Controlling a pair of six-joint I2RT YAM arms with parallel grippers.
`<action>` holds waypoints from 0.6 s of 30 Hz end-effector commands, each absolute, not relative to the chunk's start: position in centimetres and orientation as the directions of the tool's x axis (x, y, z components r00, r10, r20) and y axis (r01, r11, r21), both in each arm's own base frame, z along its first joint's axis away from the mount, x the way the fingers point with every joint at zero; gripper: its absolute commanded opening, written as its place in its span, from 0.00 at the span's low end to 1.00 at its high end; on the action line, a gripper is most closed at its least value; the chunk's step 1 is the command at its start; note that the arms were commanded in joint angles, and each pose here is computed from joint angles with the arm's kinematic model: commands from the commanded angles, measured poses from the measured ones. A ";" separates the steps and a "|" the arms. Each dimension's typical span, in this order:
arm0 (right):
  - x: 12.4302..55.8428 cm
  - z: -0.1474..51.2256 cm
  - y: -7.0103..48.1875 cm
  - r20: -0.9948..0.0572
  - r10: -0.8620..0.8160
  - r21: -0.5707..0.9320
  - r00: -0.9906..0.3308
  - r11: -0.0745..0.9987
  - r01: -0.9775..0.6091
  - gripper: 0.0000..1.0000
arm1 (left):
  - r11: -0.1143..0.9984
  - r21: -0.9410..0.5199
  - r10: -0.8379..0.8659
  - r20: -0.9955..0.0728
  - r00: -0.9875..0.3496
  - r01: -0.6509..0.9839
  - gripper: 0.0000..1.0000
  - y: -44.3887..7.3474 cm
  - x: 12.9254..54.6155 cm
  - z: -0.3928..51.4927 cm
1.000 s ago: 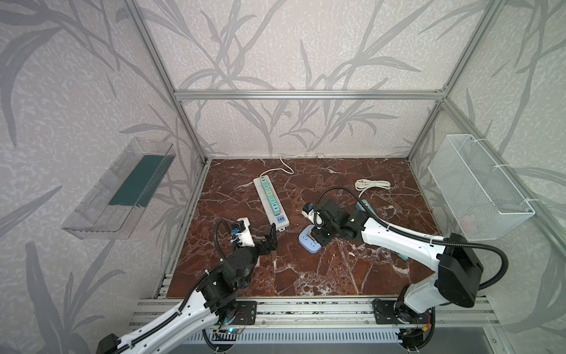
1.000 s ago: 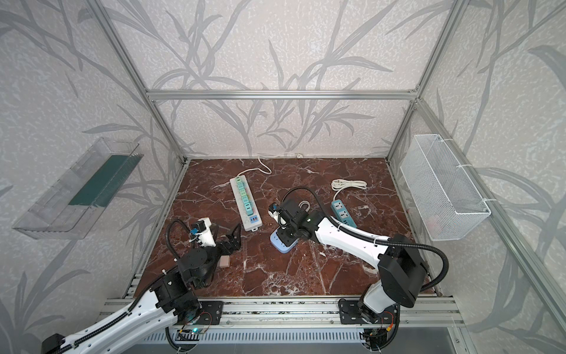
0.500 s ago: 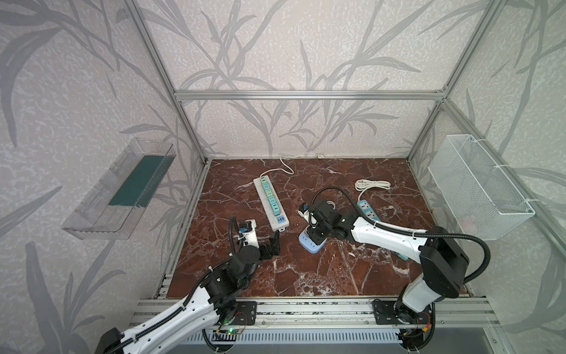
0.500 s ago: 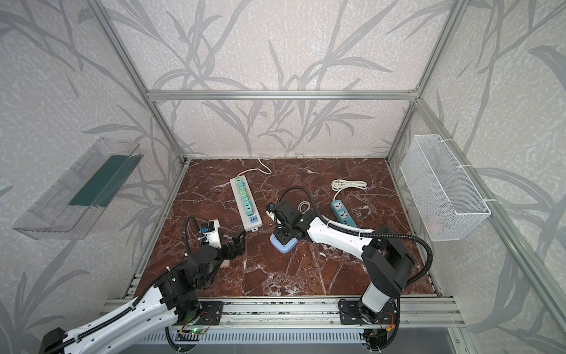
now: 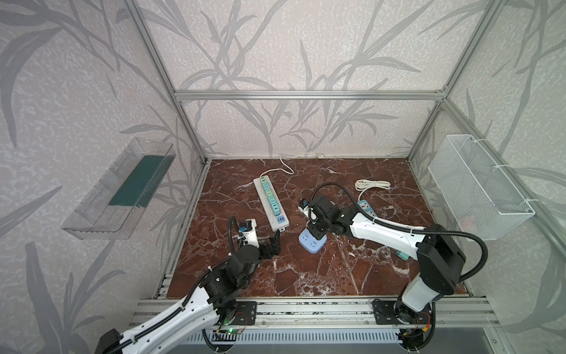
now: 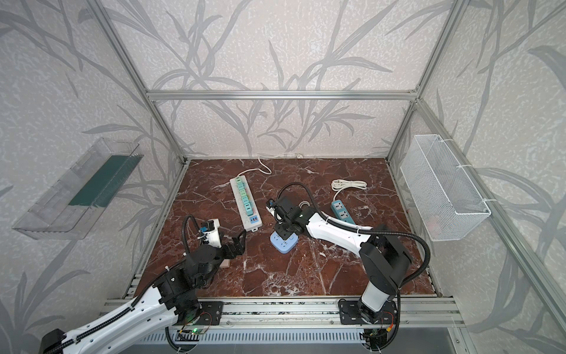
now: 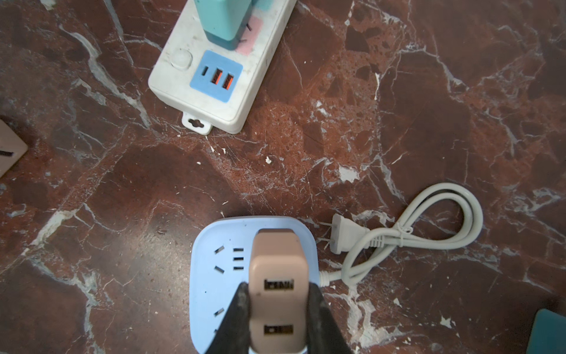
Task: Insert the plug
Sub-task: 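Lower the beige adapter onto the light blue socket with the right gripper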
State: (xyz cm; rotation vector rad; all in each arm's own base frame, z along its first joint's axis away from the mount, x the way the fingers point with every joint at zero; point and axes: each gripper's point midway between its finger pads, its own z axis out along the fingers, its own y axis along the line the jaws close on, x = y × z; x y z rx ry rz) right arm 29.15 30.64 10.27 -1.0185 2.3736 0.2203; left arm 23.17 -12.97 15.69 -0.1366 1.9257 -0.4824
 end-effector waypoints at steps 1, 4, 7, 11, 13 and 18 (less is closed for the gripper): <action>29.1 9.8 30.2 -0.514 -0.632 -0.053 -0.580 0.698 -0.714 0.00 | 0.902 -0.415 -0.345 -0.858 -0.381 0.119 0.99 -12.8 23.4 17.0; 29.0 9.5 30.2 -0.507 -0.634 -0.041 -0.584 0.695 -0.718 0.00 | 0.902 -0.416 -0.346 -0.859 -0.379 0.120 0.99 -12.8 23.4 17.1; 28.9 9.2 30.0 -0.494 -0.639 -0.043 -0.589 0.695 -0.718 0.00 | 0.904 -0.412 -0.343 -0.860 -0.378 0.117 0.99 -12.7 23.4 17.1; 28.9 8.8 29.8 -0.497 -0.639 -0.047 -0.588 0.696 -0.717 0.00 | 0.906 -0.406 -0.337 -0.862 -0.379 0.118 0.99 -12.7 23.4 16.9; 28.7 8.6 30.0 -0.495 -0.638 -0.035 -0.590 0.693 -0.720 0.00 | 0.910 -0.401 -0.335 -0.863 -0.379 0.107 0.99 -12.5 23.5 16.6; 28.5 8.7 30.2 -0.492 -0.630 -0.013 -0.601 0.696 -0.718 0.00 | 0.911 -0.398 -0.331 -0.862 -0.383 0.109 0.99 -12.6 23.4 16.6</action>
